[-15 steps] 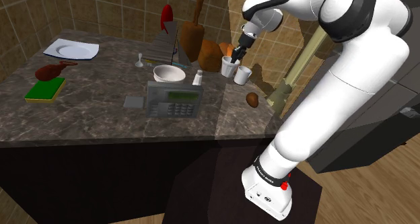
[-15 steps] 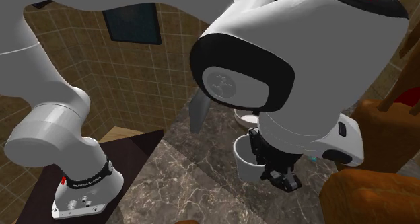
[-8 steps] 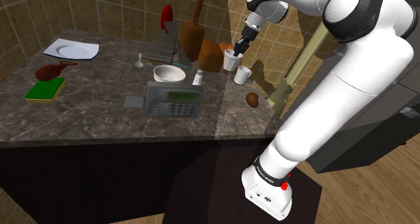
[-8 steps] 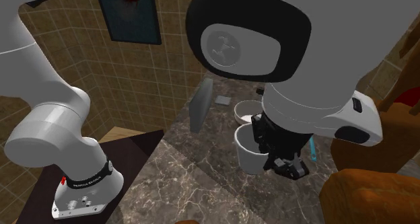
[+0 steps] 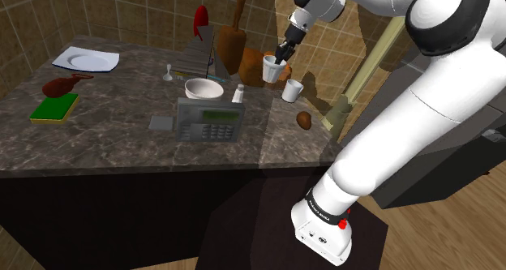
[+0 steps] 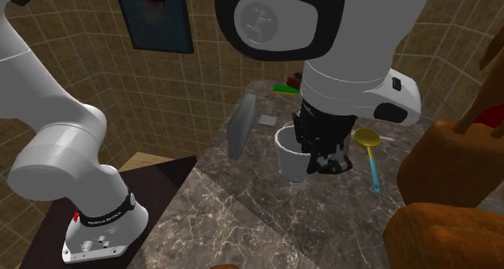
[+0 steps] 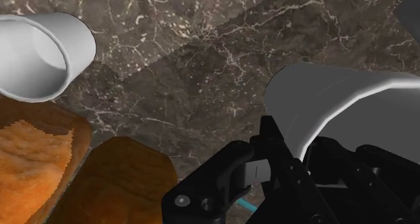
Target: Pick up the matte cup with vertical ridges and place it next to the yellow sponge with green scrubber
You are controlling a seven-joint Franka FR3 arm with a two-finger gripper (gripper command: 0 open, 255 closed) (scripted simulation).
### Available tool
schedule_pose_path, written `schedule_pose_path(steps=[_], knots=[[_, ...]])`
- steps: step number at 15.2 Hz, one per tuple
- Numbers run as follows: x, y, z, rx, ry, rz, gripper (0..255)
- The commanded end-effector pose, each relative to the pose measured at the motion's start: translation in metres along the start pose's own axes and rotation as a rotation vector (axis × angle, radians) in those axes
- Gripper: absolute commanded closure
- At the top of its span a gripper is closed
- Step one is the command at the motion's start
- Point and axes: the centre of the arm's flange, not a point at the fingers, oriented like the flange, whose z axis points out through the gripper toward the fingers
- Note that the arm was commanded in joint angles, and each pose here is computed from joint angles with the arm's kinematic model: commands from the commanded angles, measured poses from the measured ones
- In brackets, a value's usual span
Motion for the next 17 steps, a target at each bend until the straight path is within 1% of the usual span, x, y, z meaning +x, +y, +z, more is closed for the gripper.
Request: schedule_pose_path(steps=[1,17], knots=[[0.004,-0.027,0.005,-0.001,0.000,0.001,255],[0.040,-0.231,0.047,-0.001,0.000,0.001,255]])
